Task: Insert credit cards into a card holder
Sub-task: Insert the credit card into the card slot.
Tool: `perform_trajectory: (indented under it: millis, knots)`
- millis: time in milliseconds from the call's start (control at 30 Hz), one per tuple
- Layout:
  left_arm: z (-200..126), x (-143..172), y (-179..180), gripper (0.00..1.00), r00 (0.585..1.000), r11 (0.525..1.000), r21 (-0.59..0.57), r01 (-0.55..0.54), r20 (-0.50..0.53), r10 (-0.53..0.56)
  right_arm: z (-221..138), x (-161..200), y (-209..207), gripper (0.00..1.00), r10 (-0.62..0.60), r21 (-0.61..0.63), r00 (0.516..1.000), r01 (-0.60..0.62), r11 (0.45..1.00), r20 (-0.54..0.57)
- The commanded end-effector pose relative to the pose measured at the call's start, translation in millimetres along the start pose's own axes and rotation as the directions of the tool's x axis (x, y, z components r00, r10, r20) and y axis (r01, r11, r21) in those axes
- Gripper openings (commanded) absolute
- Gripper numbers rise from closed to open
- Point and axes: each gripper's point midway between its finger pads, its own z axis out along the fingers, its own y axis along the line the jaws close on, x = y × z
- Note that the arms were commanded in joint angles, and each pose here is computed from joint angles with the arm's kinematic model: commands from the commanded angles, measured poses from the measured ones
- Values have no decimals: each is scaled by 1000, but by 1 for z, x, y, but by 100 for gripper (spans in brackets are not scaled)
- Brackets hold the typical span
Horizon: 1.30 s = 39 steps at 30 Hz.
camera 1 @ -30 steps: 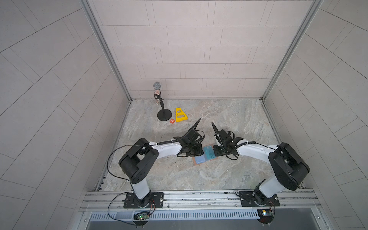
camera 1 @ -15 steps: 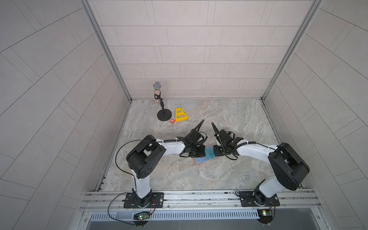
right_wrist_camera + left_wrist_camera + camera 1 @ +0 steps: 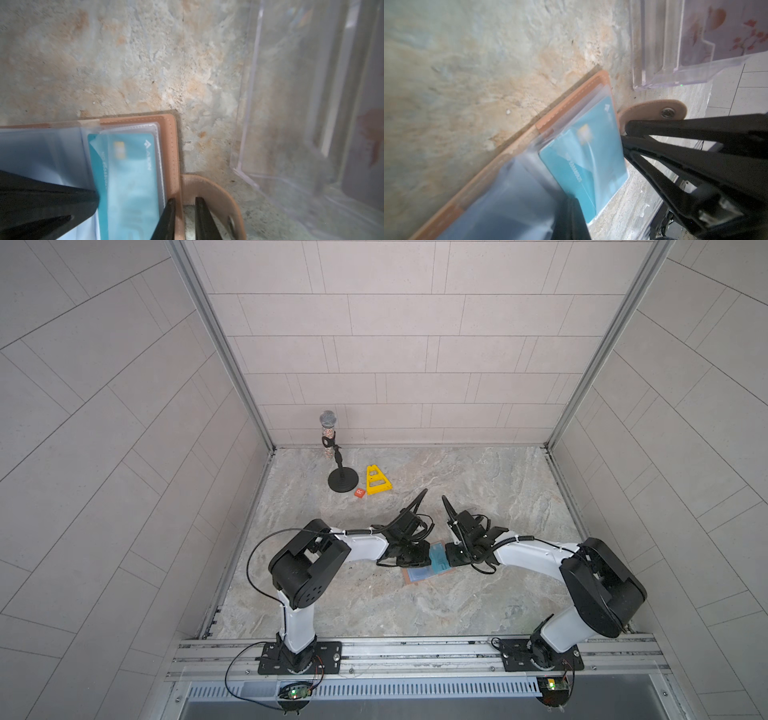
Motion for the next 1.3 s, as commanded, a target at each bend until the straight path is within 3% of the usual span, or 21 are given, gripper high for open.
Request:
perform_trajectory:
  millis: [0, 133, 333, 500, 767, 967, 1267]
  knots:
    - [-1, -4, -3, 0, 999, 1000, -6, -28, 25, 28, 1, 19, -6, 20, 3, 20, 999, -2, 1000, -53]
    - [-16, -6, -8, 1, 997, 998, -22, -56, 43, 57, 1, 18, -7, 20, 1, 29, 999, 0, 1000, -50]
    - [-47, -13, -16, 17, 988, 992, -65, -113, 101, 119, -7, 12, -7, 20, -1, 28, 1000, 2, 1000, -21]
    - [-78, -16, -5, 23, 975, 981, -148, -122, 165, 147, -13, 6, -8, 28, 8, 19, 1000, -8, 1000, 1]
    - [-111, -5, 42, 32, 968, 967, -253, -41, 231, 101, -20, -5, -12, 45, 9, 52, 999, -11, 999, 35]
    - [-114, 11, 66, 46, 970, 956, -294, 0, 232, 72, -25, -9, -21, 47, 25, 101, 998, -31, 994, 59]
    - [-93, 20, 59, 56, 975, 987, -160, 22, 223, 14, -28, -13, -22, 53, 37, 93, 995, -46, 995, 94]
